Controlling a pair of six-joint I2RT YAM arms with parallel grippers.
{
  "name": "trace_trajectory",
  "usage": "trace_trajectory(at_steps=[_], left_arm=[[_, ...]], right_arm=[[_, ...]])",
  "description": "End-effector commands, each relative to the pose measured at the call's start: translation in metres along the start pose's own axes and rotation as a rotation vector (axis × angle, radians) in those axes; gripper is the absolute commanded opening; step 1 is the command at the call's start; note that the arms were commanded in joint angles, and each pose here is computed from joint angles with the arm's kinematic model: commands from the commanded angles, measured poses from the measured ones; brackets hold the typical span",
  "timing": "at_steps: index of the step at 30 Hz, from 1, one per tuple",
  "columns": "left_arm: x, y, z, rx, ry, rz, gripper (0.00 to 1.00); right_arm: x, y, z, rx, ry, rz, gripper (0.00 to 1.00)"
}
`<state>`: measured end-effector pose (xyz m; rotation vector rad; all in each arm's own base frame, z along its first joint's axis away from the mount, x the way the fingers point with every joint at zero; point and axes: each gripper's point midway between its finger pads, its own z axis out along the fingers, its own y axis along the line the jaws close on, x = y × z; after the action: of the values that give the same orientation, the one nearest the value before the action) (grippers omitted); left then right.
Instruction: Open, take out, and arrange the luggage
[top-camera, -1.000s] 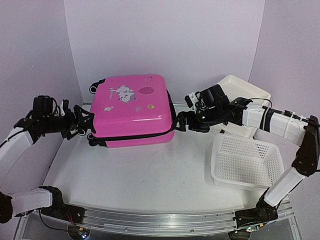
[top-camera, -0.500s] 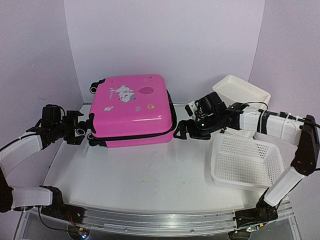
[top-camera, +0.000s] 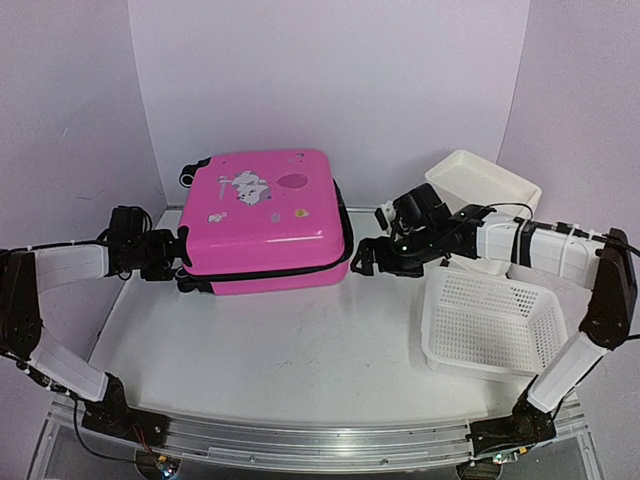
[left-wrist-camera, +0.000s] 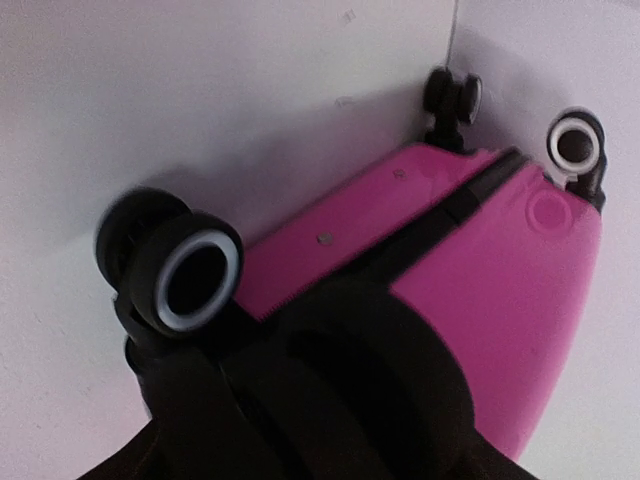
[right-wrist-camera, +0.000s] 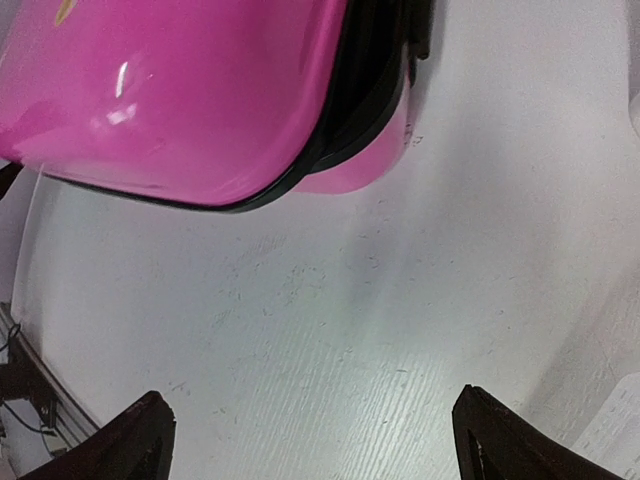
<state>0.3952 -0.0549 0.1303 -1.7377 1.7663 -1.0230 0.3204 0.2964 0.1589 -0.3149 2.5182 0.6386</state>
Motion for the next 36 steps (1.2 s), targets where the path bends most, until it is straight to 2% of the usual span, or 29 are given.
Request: trace_trajectory(at_steps=[1, 6, 10, 13, 16, 18, 21, 24, 29, 31, 33, 36], left_arm=[[-0.01, -0.055, -0.018, 0.179, -0.088, 0.144, 0.58], [-0.012, -0.072, -0.038, 0.243, -0.111, 0.216, 0.25], [-0.007, -0.099, -0.062, 0.324, -0.1, 0.289, 0.15], [0.001, -0.123, -0.084, 0.399, -0.083, 0.333, 0.06], [0.011, -0.15, -0.111, 0.482, -0.07, 0.365, 0.04], [0.021, -0.164, -0.123, 0.524, -0.025, 0.371, 0.0], [0.035, -0.183, -0.137, 0.567, 0.067, 0.346, 0.0], [0.043, -0.203, -0.153, 0.615, 0.111, 0.314, 0.0], [0.052, -0.23, -0.173, 0.67, 0.16, 0.245, 0.0], [0.054, -0.239, -0.177, 0.681, 0.181, 0.209, 0.0], [0.054, -0.248, -0.18, 0.693, 0.191, 0.171, 0.0], [0.053, -0.259, -0.184, 0.71, 0.19, 0.13, 0.0]], right_arm=[[-0.042, -0.023, 0.006, 0.107, -0.111, 0.113, 0.98], [-0.065, -0.033, 0.004, 0.183, -0.173, 0.073, 0.98], [-0.074, -0.033, 0.012, 0.186, -0.158, -0.065, 0.98], [-0.084, -0.038, 0.019, 0.199, -0.157, -0.074, 0.98], [-0.092, -0.036, 0.041, 0.187, -0.142, -0.055, 0.98], [-0.098, -0.025, 0.05, 0.137, -0.136, -0.036, 0.95], [-0.107, -0.015, 0.05, 0.089, -0.191, -0.047, 0.94], [-0.106, -0.015, 0.047, 0.071, -0.25, -0.134, 0.95], [-0.095, -0.004, 0.044, 0.011, -0.266, -0.394, 0.98], [-0.095, 0.003, 0.041, -0.026, -0.333, -0.503, 0.98], [-0.106, 0.013, 0.032, -0.06, -0.465, -0.583, 0.98], [-0.123, 0.025, 0.023, -0.086, -0.57, -0.607, 0.98]])
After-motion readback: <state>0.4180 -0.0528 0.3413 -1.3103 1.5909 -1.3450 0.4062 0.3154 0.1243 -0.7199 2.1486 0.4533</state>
